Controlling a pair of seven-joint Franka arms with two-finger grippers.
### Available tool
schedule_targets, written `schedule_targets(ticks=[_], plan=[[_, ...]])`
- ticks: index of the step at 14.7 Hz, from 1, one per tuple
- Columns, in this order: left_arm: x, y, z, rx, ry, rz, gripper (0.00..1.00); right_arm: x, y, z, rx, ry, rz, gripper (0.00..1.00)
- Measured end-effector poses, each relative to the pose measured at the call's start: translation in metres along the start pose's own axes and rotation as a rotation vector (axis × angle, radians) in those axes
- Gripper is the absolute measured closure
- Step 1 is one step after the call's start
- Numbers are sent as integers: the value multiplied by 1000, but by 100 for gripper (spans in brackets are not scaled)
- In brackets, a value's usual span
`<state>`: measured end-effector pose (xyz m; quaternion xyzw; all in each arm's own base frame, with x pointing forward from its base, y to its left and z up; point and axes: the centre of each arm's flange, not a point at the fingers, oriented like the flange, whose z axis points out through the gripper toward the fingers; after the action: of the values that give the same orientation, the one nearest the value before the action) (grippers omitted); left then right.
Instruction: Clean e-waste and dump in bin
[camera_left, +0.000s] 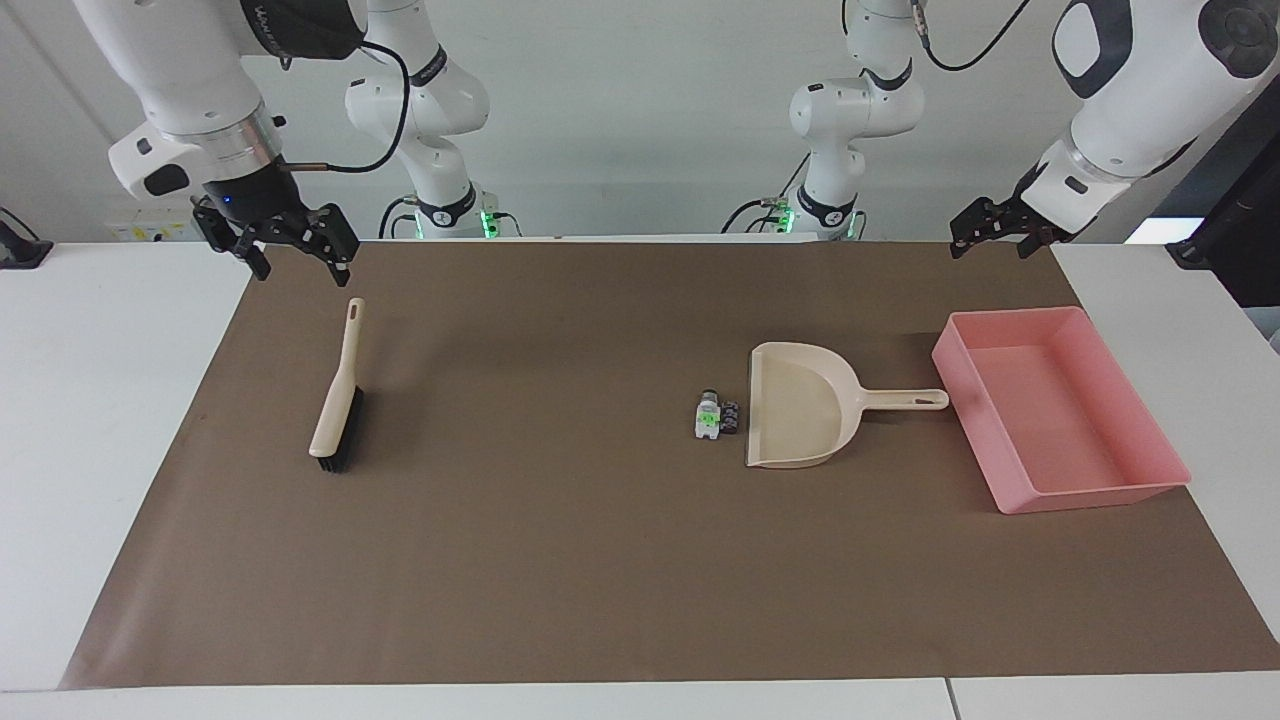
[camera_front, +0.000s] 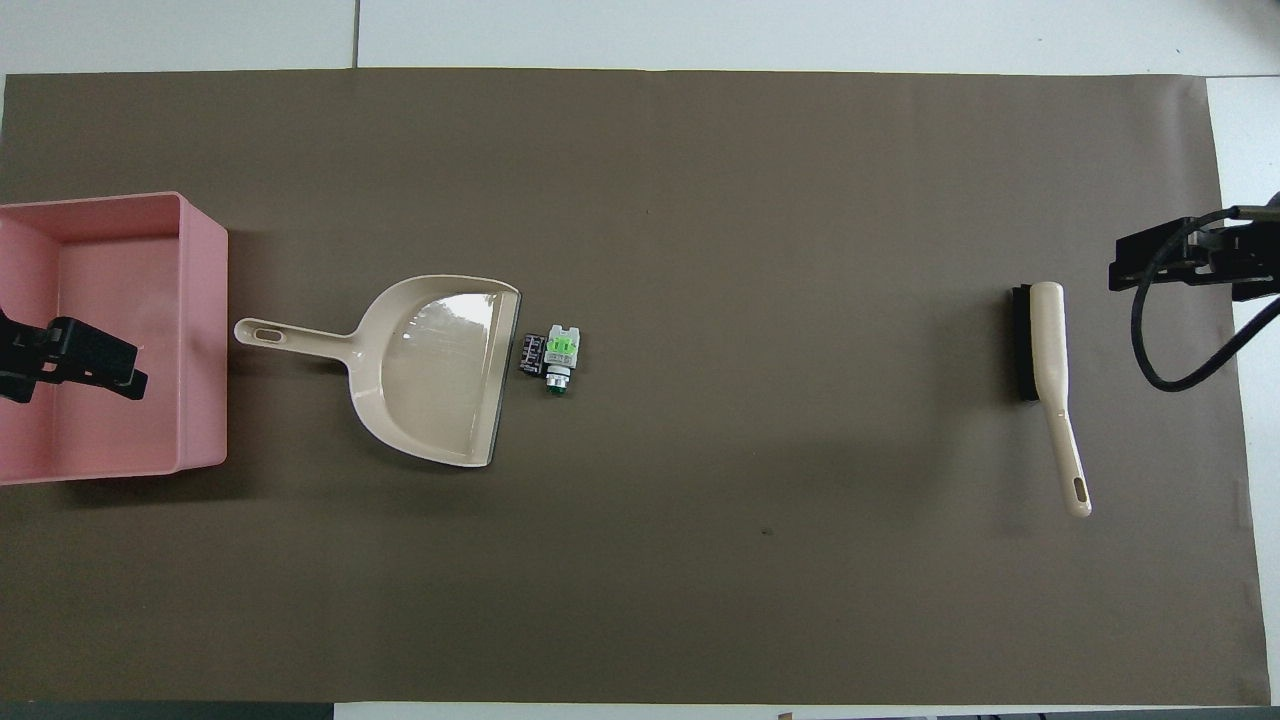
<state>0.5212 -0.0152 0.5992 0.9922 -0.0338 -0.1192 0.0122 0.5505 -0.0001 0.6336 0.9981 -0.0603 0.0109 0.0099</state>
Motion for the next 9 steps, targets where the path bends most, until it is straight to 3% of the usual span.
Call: schedule_targets(ticks=[9], plan=[[0, 0, 0, 0, -1, -1, 0, 0, 0, 3, -1, -7, 0, 0]])
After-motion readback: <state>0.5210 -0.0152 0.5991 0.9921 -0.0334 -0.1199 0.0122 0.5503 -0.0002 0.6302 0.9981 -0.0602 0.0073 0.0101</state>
